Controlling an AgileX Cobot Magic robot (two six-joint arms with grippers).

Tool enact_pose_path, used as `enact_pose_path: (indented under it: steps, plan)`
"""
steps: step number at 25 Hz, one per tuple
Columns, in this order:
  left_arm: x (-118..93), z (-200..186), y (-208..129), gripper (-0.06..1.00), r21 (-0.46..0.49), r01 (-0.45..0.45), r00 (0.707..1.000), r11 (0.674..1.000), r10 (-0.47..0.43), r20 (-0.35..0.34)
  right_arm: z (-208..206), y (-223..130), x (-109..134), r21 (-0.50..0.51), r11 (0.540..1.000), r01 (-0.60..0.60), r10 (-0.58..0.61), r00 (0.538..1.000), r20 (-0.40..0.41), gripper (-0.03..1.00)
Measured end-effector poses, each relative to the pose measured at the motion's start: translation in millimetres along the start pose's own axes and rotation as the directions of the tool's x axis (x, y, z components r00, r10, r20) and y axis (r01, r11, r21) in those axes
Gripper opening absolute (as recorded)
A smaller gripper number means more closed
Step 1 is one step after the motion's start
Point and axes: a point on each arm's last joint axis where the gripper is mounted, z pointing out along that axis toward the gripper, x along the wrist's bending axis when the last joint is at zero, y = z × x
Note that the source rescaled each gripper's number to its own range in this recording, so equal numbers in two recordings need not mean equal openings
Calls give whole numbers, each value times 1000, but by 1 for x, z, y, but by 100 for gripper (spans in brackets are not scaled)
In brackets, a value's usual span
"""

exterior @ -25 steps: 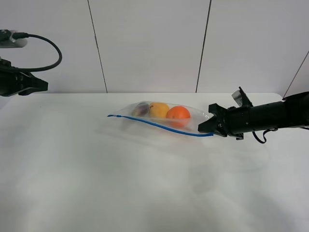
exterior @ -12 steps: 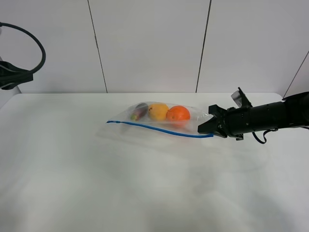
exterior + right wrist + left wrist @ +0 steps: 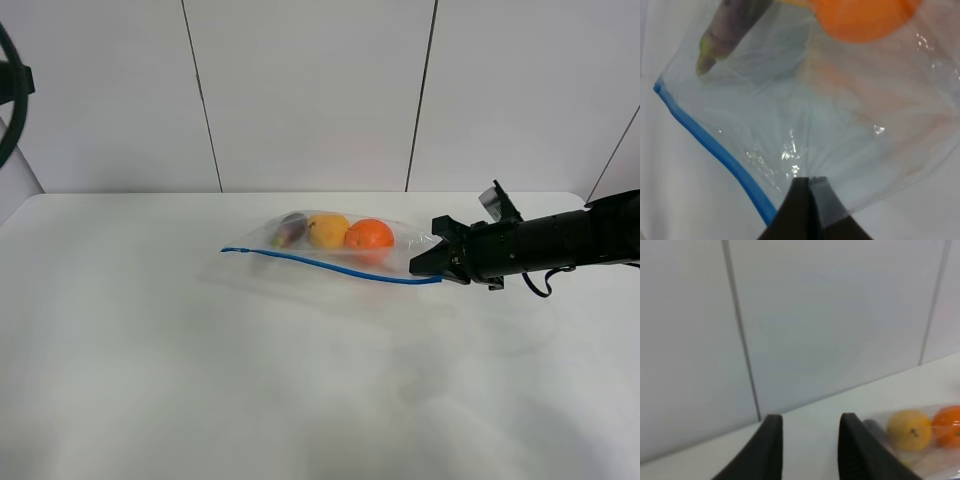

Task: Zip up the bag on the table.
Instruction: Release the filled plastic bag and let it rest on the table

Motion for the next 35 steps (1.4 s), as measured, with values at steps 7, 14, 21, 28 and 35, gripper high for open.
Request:
enact_pose_path:
  steps: [7,14,21,28,35]
  plan:
    - [-31,-61,23,77,-84,-85,996,993,84,-19,0,0,0,-1,1000,-1,1,1000,0,0]
    - [-50,-114,11,77,32,-99,994,995,100,-34,0,0,0,-1,1000,-1,1,1000,-2,0]
    - [-58,-188,-17,77,73,-36,970,997,53,-239,0,0,0,-4,1000,-5,5,1000,-3,0]
    - [-76,-231,-44,77,59,51,967,997,-35,-251,0,1,0,-8,1000,-10,10,1000,-5,0]
    - [-85,-233,-68,77,107,128,973,986,-104,-208,0,1,0,-8,1000,-9,9,1000,-4,0]
